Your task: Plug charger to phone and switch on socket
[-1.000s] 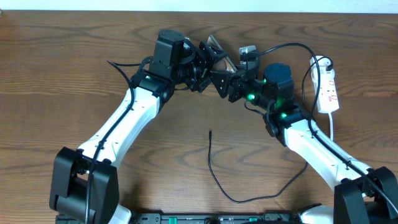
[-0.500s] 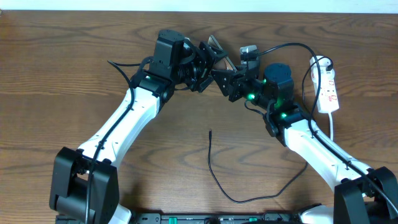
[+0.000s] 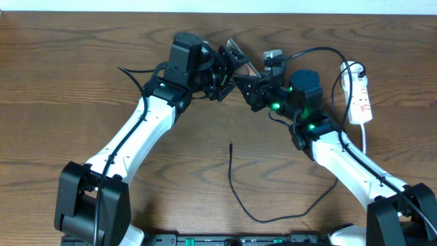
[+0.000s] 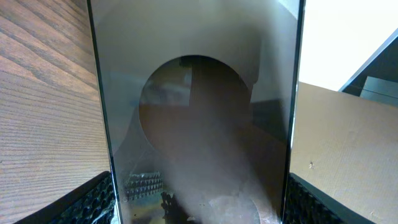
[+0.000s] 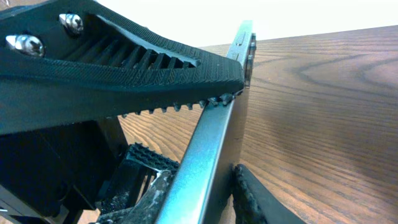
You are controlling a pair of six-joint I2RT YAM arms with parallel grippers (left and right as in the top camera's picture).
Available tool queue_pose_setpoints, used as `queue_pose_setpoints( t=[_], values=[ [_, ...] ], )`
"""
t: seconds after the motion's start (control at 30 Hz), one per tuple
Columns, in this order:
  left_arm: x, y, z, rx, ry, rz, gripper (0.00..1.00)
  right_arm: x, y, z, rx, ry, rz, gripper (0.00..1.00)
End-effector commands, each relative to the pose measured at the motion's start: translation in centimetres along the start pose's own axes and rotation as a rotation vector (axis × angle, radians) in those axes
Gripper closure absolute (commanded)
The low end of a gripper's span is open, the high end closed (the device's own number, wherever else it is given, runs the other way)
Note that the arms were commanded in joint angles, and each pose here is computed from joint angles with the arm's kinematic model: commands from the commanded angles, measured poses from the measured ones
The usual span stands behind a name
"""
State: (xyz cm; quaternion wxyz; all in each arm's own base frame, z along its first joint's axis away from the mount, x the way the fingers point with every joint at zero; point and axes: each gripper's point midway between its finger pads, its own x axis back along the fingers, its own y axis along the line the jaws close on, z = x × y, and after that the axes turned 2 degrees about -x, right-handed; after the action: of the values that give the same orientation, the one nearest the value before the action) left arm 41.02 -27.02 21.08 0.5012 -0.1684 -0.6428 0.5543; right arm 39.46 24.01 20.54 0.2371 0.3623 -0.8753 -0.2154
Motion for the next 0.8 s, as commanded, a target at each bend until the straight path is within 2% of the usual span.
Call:
queue_pose_setpoints(
  t=[0.0,0.33,0.77],
  values=[
    [0.55,-1.52,1.17,-0.043,0.030,0.040,0.93,-0.12,0.33,-0.37,0.016,-0.007,-0.005,0.77],
    [0.54,-1.51,1.17,-0.043,0.030,0.039,0.93,-0.12,0.33,-0.37,0.015,-0.006,-0.005,0.83],
    [0.54,-1.50,1.17,-0.043,0.030,0.039,0.92,-0.11,0.30,-0.38,0.015,-0.007,-0.004,0.98]
  ],
)
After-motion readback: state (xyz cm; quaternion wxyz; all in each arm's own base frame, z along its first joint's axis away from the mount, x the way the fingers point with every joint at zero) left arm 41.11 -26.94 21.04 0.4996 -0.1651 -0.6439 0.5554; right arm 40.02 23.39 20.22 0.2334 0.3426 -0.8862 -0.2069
